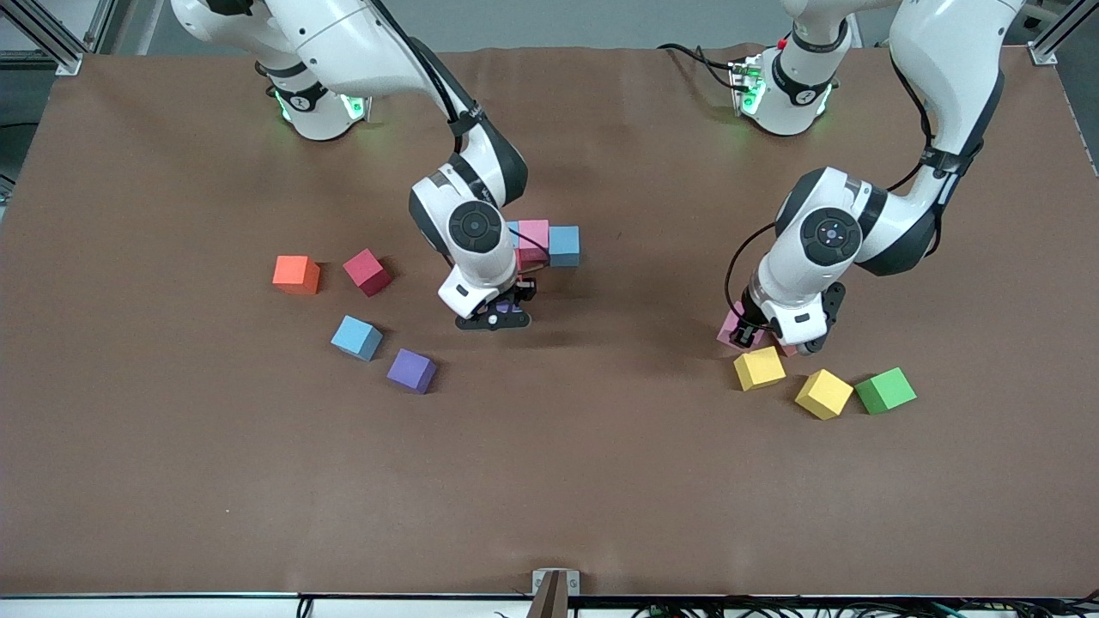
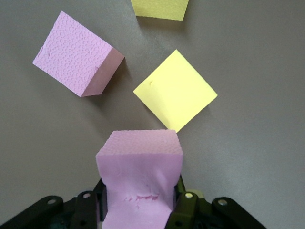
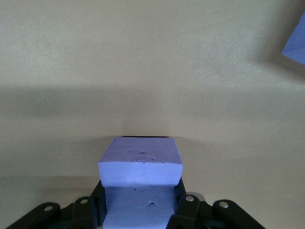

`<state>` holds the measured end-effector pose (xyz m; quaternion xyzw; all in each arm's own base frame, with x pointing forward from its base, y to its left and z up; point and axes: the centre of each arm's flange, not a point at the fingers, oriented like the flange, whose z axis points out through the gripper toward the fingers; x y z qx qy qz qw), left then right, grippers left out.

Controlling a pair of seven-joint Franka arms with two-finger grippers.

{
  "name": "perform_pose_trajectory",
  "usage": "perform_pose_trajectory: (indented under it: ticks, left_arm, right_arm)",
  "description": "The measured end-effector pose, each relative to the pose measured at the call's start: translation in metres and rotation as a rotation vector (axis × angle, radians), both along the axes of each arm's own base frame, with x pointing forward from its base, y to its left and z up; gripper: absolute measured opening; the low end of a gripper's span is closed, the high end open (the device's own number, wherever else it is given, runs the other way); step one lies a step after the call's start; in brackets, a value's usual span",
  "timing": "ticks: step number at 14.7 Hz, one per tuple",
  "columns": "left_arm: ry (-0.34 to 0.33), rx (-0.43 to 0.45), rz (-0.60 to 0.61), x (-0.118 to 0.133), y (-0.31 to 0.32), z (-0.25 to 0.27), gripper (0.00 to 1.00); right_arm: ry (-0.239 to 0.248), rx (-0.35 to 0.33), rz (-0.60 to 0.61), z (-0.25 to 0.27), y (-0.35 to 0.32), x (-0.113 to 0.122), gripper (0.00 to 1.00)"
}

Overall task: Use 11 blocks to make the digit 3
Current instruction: 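Carry the purple cube toward the row while the left gripper holds pink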

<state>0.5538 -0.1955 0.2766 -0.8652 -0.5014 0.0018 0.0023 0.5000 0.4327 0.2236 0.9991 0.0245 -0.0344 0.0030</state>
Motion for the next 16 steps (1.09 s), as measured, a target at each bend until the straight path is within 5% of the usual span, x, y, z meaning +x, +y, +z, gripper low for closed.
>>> perform_pose_trajectory:
  ticks: [10, 16]
  left_arm:
    - [-0.003, -0.002, 0.008, -0.002, -0.011, 0.001, 0.53]
    - [-0.014, -0.038, 0.200, -0.001, -0.064, 0.005, 0.53]
  right_arm:
    - [-0.018, 0.010, 0.014, -0.010, 0.004, -0.011, 0.56]
    - [-0.018, 0.010, 0.013, -0.010, 0.003, -0.011, 0.56]
